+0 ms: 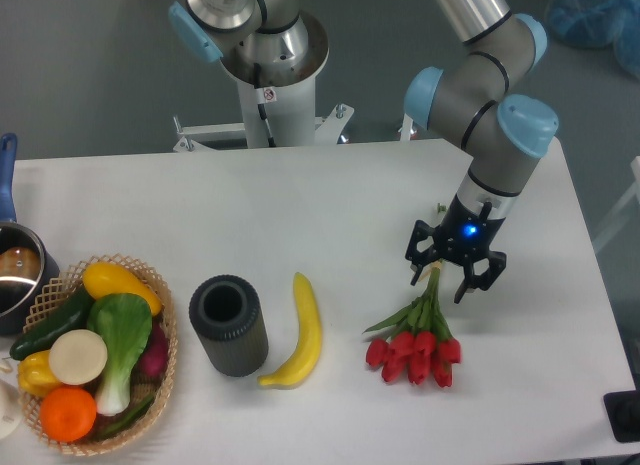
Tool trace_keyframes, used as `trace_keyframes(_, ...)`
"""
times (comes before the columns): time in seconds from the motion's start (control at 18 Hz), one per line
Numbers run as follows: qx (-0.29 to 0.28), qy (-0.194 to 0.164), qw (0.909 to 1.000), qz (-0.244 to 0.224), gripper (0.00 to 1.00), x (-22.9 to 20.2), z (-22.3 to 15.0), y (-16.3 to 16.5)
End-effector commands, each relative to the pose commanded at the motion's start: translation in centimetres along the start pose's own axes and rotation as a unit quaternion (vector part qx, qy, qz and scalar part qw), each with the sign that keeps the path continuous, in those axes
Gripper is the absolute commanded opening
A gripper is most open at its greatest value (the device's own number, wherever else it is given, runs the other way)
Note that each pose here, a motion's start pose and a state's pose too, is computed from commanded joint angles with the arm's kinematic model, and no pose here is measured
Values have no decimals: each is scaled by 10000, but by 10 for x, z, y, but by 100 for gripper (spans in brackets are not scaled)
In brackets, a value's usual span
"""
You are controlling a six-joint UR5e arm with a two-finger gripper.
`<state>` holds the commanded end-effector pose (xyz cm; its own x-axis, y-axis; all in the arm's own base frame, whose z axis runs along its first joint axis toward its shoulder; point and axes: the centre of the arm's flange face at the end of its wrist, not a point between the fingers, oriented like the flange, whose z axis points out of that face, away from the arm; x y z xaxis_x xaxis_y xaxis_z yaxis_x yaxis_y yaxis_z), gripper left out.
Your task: Place the flowers on the table
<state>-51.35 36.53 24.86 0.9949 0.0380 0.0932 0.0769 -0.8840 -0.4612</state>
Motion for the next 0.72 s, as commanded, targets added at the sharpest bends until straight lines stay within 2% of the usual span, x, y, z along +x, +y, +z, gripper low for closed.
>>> trace_keyframes(0.06, 11, -25, 10000, 22, 98, 1, -3, -2)
trace_keyframes(0.11, 26, -81, 10000, 43, 100, 0, -9, -4)
trace_keyframes(0.33, 172, -404, 9989, 151, 100, -16, -43, -19)
trace_keyframes(0.56, 227, -891, 9956, 173, 100, -27, -98, -23)
trace_keyframes(0.67, -69, -1102, 9934, 295, 100, -31, -112, -17)
trace_keyframes(0.72, -391, -1216, 9905, 512, 100, -27, -122, -15)
